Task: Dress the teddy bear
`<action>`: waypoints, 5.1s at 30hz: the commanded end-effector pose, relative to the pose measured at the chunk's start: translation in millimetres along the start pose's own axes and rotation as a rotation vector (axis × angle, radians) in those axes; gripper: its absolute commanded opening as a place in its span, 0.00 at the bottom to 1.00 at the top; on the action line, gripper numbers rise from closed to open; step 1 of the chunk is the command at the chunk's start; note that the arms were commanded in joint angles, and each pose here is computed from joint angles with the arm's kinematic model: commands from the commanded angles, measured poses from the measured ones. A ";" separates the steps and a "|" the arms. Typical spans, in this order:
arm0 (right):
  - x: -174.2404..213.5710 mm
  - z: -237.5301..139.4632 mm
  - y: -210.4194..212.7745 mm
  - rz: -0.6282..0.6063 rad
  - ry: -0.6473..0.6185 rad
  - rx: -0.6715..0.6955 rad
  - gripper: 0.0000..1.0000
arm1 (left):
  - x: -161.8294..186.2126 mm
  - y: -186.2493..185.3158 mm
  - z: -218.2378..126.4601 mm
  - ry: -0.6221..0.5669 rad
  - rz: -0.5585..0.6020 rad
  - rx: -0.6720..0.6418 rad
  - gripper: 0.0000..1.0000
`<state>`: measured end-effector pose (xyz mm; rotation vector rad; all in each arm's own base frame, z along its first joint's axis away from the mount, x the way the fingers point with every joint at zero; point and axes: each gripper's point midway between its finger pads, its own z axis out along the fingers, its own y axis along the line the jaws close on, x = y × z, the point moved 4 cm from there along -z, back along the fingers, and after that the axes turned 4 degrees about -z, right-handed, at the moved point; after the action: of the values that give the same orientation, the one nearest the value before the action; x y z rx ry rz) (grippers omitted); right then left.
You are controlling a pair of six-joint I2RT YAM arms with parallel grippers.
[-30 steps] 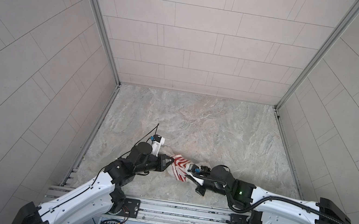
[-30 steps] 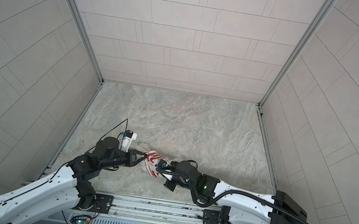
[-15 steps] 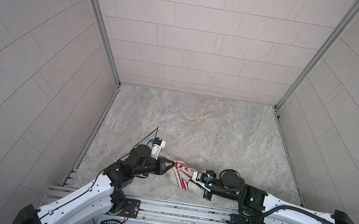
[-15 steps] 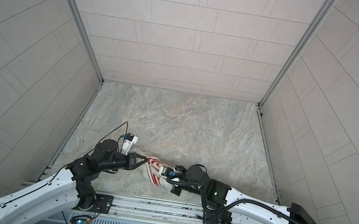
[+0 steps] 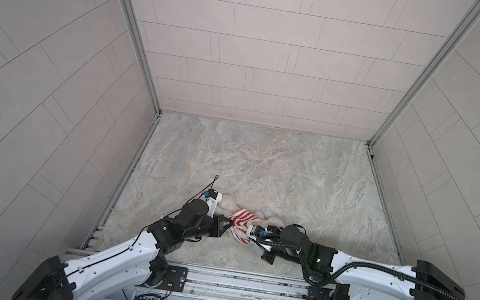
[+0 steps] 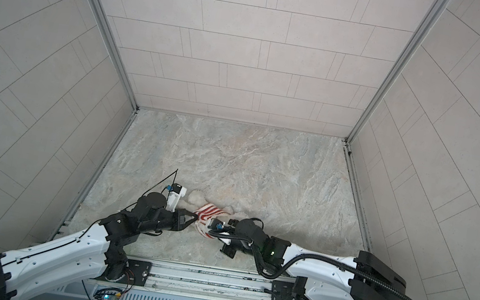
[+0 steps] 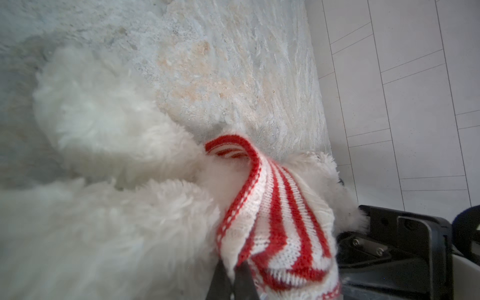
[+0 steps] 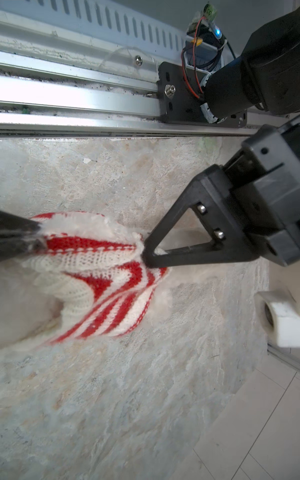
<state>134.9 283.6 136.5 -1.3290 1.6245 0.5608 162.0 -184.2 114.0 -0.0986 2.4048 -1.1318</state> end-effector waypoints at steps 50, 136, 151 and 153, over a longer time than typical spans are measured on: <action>-3.4 -1.0 -6.2 -0.301 0.111 0.237 0.26 | 15.4 -81.7 17.9 0.032 0.001 0.256 0.00; -30.8 -40.3 -1.4 -0.287 -0.099 0.195 0.06 | 8.3 -75.8 11.7 0.019 0.047 0.174 0.00; -48.2 -88.1 -5.9 -0.219 -0.398 0.262 0.00 | -5.8 -21.1 -3.5 -0.114 -0.082 0.035 0.00; -46.3 -89.8 -5.7 -0.224 -0.408 0.266 0.00 | -5.9 -19.7 -6.1 -0.120 -0.080 0.031 0.00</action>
<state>109.4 233.3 192.8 -1.1791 1.2426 0.3736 155.7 -208.0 148.5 -0.1459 2.2766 -1.2809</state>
